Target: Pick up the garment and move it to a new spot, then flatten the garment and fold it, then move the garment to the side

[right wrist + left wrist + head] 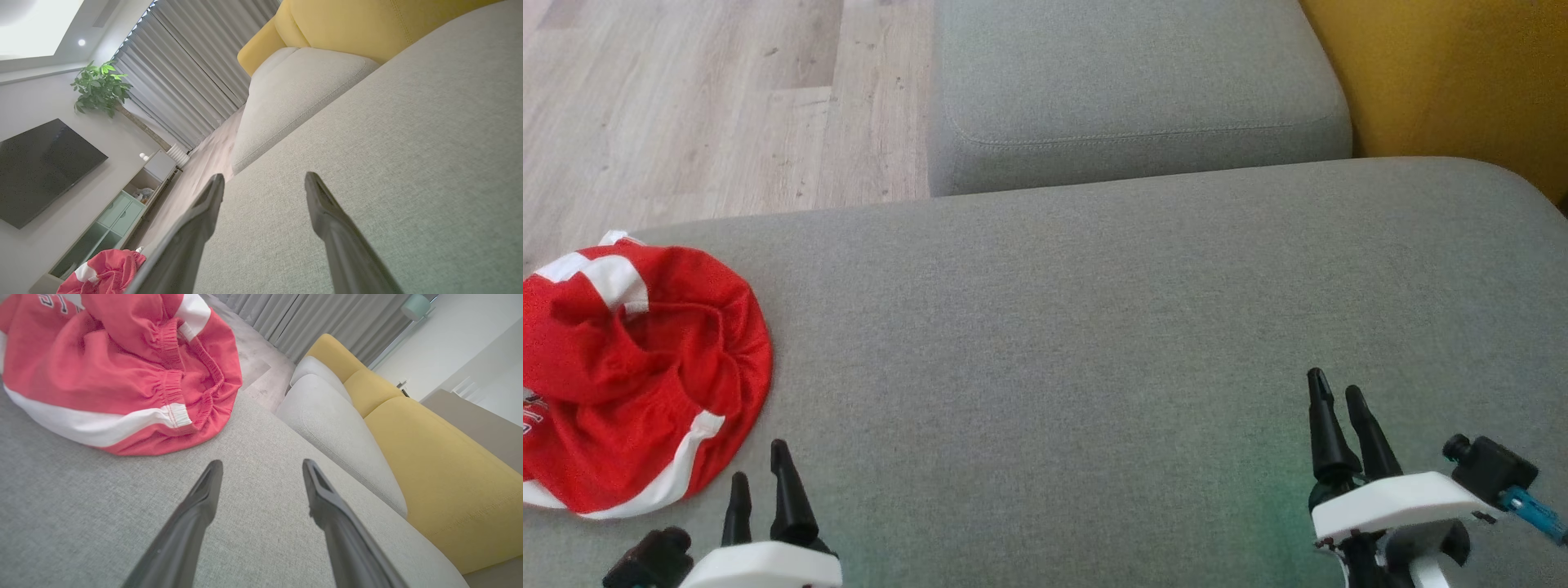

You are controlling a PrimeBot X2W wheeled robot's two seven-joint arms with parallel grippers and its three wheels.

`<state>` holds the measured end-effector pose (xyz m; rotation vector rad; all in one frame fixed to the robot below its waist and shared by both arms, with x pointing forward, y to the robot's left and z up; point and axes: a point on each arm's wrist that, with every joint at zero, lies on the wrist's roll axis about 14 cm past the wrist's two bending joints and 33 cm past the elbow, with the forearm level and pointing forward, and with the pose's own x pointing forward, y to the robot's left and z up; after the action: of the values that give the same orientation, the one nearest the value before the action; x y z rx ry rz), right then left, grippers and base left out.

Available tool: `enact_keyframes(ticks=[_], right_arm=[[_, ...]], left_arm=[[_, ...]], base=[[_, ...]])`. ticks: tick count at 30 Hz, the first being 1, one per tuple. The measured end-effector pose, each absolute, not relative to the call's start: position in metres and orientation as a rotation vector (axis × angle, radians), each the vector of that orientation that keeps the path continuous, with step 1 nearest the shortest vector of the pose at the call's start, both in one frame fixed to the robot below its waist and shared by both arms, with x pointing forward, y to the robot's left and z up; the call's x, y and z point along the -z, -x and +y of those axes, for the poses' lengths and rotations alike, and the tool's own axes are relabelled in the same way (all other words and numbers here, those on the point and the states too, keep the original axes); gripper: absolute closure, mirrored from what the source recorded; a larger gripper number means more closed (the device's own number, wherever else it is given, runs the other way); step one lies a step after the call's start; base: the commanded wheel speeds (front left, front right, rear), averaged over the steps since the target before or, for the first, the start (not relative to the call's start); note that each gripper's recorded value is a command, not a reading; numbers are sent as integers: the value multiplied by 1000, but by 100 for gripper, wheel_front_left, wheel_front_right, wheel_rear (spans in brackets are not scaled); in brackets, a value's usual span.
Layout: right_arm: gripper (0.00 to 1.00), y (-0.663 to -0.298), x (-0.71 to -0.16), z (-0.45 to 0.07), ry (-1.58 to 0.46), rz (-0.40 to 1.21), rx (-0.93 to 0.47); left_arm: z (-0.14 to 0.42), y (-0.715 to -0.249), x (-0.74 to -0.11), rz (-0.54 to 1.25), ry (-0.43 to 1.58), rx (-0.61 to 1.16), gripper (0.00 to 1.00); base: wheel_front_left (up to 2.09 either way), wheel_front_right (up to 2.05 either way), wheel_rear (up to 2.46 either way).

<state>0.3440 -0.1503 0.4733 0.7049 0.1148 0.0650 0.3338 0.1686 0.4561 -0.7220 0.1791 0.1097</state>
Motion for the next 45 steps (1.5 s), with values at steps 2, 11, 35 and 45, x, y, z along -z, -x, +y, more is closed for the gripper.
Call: enact_keyframes(ticks=[2,11,35,45], right_arm=[[0,-344,-475,-149,-680,108,-71],[0,-342,-481,-142,-570,82,-109],[0,-335,-496,-126,-287,-2,-194],[0,-331,-498,-122,-155,-30,-221]], left_arm=[[168,-334,-459,168,701,-105,0],[168,-335,-468,128,598,-98,0],[157,-325,-486,32,298,-58,0],[149,-321,-494,-16,179,-22,0]], base=[[0,0,0],[0,0,0],[0,0,0],[0,0,0]])
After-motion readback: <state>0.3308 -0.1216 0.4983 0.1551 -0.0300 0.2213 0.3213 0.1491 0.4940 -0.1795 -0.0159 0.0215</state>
